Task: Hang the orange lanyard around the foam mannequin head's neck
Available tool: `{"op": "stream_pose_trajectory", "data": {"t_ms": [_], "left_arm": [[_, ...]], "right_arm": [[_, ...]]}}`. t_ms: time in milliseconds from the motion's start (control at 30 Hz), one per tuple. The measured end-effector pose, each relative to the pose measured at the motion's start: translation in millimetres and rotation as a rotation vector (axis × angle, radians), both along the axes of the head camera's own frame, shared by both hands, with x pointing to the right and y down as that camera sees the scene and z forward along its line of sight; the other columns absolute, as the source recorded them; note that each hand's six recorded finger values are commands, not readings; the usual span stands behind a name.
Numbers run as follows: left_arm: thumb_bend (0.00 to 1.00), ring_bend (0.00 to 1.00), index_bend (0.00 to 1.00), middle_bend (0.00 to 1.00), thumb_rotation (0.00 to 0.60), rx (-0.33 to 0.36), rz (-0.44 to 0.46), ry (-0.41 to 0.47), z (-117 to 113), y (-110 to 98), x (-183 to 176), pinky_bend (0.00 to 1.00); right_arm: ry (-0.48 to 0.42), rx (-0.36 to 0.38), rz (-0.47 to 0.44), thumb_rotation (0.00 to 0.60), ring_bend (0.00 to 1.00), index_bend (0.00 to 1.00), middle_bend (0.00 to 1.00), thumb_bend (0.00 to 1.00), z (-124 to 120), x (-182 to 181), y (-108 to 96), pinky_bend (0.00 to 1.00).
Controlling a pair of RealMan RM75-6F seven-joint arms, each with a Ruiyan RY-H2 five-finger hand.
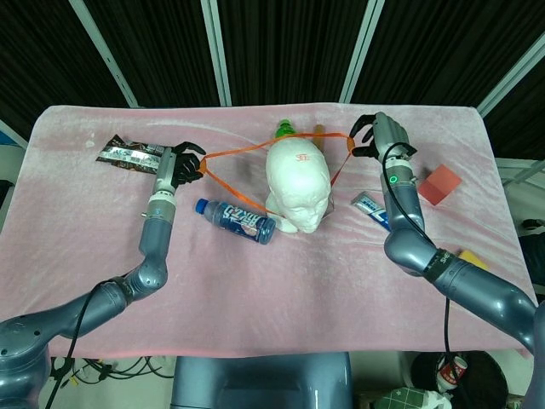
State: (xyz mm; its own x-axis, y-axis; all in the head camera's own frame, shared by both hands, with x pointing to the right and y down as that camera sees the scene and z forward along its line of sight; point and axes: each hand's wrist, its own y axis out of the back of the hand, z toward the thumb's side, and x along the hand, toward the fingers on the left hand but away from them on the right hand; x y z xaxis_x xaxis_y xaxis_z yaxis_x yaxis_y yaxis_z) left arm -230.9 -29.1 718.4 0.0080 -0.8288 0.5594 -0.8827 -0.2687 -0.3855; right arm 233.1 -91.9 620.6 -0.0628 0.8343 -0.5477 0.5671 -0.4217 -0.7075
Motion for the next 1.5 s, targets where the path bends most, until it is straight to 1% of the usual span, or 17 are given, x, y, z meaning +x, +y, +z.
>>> {"op": "stream_pose_trajectory", "data": {"t_ms": [133,333,400,433,467,500,567,633,700,733,767,867,967,1067,1233,1367,1500], "left_arm": [[0.44,0.64,0.46,0.70,0.600,-0.013,-0.009,0.031,5,-1,4,0.69],[0.42,0.62,0.45,0.69,0.600,-0.019,-0.001,0.024,13,-1,8,0.69],[0.40,0.59,0.44,0.67,0.600,-0.024,0.002,0.017,16,-1,9,0.67],[0.38,0.55,0.42,0.64,0.600,-0.027,0.004,0.013,17,-1,10,0.65],[0.34,0.49,0.39,0.59,0.600,-0.032,0.007,0.009,19,-1,11,0.60],[0.31,0.44,0.35,0.55,0.600,-0.037,0.010,0.005,21,0,12,0.56],[0.21,0.23,0.18,0.36,0.600,-0.048,0.024,-0.010,25,1,13,0.36],[0.13,0.07,0.07,0.21,0.600,-0.063,0.045,-0.019,28,3,16,0.21],[0.09,0.01,0.03,0.14,0.600,-0.088,0.076,-0.025,32,6,19,0.15],[0.07,0.00,0.03,0.12,0.600,-0.100,0.092,-0.028,33,7,20,0.12],[0.06,0.00,0.02,0.10,0.600,-0.115,0.115,-0.032,34,9,21,0.11],[0.05,0.00,0.02,0.09,0.600,-0.133,0.157,-0.042,33,10,25,0.08],[0.05,0.00,0.02,0.08,0.600,-0.132,0.175,-0.042,30,10,27,0.06],[0.05,0.00,0.02,0.08,0.600,-0.123,0.180,-0.041,25,9,28,0.06],[0.05,0.00,0.03,0.08,0.600,-0.096,0.194,-0.035,14,7,29,0.06],[0.04,0.00,0.04,0.09,0.600,-0.067,0.234,-0.037,0,8,29,0.06],[0.03,0.00,0.07,0.09,0.600,-0.026,0.300,-0.068,-18,9,26,0.06]], "right_arm": [[0.000,0.003,-0.002,0.600,0.47,0.93,0.38,0.64,5,-3,-2,0.41],[0.017,-0.001,-0.014,0.600,0.47,0.93,0.38,0.64,13,-6,-5,0.41],[0.024,0.002,-0.013,0.600,0.46,0.93,0.38,0.61,14,-5,-7,0.40],[0.029,0.002,-0.013,0.600,0.46,0.93,0.37,0.58,15,-5,-8,0.40],[0.033,0.000,-0.013,0.600,0.45,0.90,0.35,0.54,16,-4,-9,0.38],[0.040,-0.004,-0.015,0.600,0.44,0.86,0.33,0.51,17,-4,-9,0.37],[0.049,-0.017,-0.023,0.600,0.41,0.67,0.28,0.40,20,-3,-8,0.32],[0.061,-0.035,-0.039,0.600,0.35,0.39,0.20,0.26,23,-2,-6,0.26],[0.075,-0.060,-0.060,0.600,0.33,0.26,0.16,0.19,26,0,-4,0.24],[0.078,-0.073,-0.068,0.600,0.32,0.21,0.15,0.15,27,0,-2,0.24],[0.079,-0.086,-0.075,0.600,0.32,0.18,0.15,0.13,28,1,-1,0.24],[0.081,-0.124,-0.087,0.600,0.32,0.17,0.14,0.13,28,4,1,0.24],[0.076,-0.136,-0.085,0.600,0.32,0.16,0.14,0.13,25,6,1,0.24],[0.057,-0.131,-0.072,0.600,0.32,0.16,0.14,0.13,20,7,-1,0.24],[0.033,-0.092,-0.045,0.600,0.31,0.14,0.14,0.13,7,18,-6,0.24],[0.069,-0.053,-0.059,0.600,0.31,0.09,0.14,0.13,-7,37,-5,0.24],[0.106,-0.038,-0.076,0.600,0.31,0.07,0.14,0.13,-20,60,6,0.24]]}}
